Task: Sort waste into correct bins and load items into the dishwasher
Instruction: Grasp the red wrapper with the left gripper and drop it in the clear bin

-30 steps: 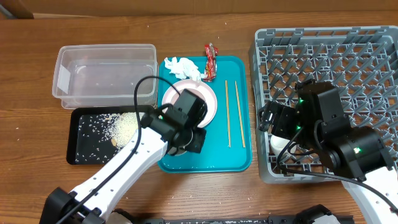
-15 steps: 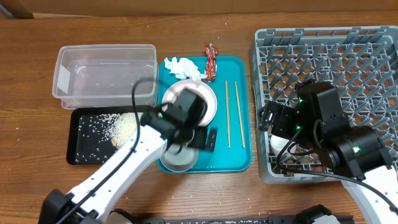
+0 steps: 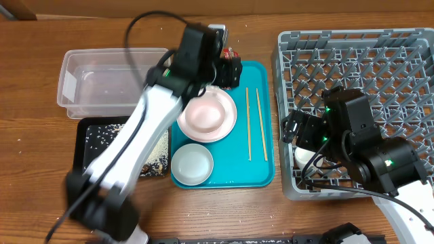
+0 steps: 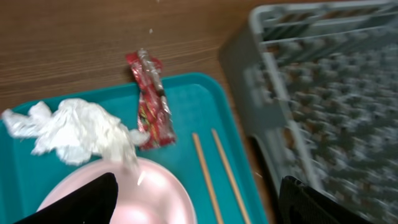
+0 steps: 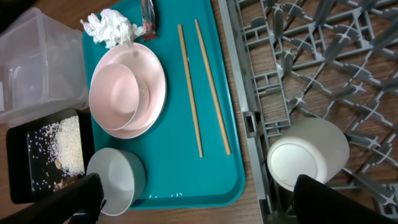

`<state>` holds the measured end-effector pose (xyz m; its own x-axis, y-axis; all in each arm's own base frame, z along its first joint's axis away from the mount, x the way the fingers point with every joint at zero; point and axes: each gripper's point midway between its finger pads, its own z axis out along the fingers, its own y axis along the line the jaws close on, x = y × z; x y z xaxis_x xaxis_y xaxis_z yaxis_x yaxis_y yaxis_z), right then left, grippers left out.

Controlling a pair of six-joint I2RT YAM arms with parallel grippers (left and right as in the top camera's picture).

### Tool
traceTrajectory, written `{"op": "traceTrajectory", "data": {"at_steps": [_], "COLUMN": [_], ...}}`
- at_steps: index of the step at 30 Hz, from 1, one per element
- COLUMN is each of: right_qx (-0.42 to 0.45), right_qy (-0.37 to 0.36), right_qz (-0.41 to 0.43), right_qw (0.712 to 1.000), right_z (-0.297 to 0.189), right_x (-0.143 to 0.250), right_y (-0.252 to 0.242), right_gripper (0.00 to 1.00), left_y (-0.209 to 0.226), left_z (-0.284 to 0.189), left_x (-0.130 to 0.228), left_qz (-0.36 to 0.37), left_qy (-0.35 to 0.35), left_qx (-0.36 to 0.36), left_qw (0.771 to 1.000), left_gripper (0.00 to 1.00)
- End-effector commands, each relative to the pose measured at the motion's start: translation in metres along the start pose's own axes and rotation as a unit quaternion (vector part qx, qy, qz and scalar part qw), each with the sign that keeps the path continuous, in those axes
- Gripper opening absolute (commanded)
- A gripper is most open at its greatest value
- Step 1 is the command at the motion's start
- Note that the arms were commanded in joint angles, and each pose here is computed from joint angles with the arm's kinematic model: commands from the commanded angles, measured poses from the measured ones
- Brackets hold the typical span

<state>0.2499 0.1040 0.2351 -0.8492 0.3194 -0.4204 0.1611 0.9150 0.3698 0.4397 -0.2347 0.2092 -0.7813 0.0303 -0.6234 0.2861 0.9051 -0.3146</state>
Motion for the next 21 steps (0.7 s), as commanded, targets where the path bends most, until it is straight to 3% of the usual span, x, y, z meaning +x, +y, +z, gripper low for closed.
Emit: {"op": "traceTrajectory", "data": {"at_steps": [1, 10, 14, 17, 21], "right_qx": [-0.001, 0.002, 0.009, 0.017, 0.027], "right_qy": [-0.013, -0.009, 0.005, 0.018, 0.030], "right_qz": [0.003, 0.003, 0.004, 0.005, 0.005], "right_qw": [1.000, 1.000, 1.000, 1.000, 0.999], "right_z": [-0.004, -0.002, 0.005, 0.010, 0.016], "right_x": [-0.006, -0.005, -0.003, 0.000, 0.002], "right_y": [0.001, 0.001, 0.000, -0.003, -0.005], "right_gripper": [1.00, 1.00, 1.00, 1.00, 1.00], "left_y": [0.010, 0.040, 0.049, 0.049, 0.019], "left_z": [0.068, 0.173, 0.197, 0.200, 0.171], "left_x": [0.003, 0.031, 0.050, 0.055, 0.026], "left_qz": [0.020, 0.018, 0.010, 0.001, -0.023], "left_qy": [0.040, 0.064, 0.078, 0.086, 0.076], "left_qx": [0.000, -0.028, -0.032, -0.029, 0.041], "left_qw": [0.999, 0.997, 0.996, 0.996, 0.996], "left_gripper": [0.84, 0.79, 0.46, 0.07, 0.04]}}
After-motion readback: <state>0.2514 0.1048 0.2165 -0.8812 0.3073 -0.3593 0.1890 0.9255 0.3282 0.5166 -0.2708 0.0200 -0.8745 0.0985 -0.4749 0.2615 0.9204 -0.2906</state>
